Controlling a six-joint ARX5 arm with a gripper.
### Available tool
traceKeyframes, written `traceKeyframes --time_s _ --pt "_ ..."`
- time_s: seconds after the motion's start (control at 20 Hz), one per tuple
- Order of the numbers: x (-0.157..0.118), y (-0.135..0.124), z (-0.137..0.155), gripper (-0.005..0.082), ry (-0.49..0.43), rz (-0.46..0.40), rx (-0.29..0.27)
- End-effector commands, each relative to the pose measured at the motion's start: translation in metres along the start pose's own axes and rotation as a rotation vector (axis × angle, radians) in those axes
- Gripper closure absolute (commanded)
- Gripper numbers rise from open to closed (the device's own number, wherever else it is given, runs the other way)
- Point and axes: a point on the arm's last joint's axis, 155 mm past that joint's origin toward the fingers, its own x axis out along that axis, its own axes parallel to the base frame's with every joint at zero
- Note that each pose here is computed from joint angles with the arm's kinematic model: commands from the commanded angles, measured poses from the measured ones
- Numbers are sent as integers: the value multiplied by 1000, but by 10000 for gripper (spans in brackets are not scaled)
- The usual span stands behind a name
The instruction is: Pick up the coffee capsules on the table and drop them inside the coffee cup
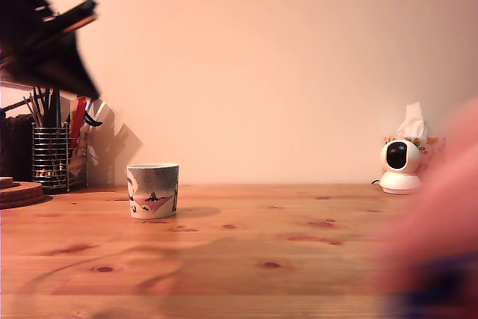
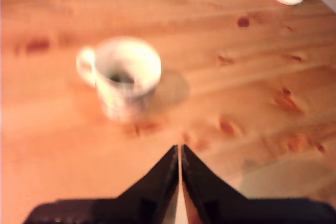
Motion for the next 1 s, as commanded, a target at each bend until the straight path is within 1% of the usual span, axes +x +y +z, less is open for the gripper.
traceKeyframes --time_s 0.0,0.1,0.25,0.45,0.55,0.7,0.85,0.95 --pt "-6 -3 -16 793 1 -7 -32" --pt "-13 -3 -25 793 -6 -6 -52" --pt "-22 -6 -24 793 -19 -8 -49" --pt "-30 -9 -31 793 7 -8 -61" --pt "-34 -14 -30 793 4 -20 -47" --pt "-39 -27 -24 793 -23 -50 -20" --pt "-40 -36 -22 793 -33 -73 1" --pt "-40 -42 -21 793 -40 -89 35"
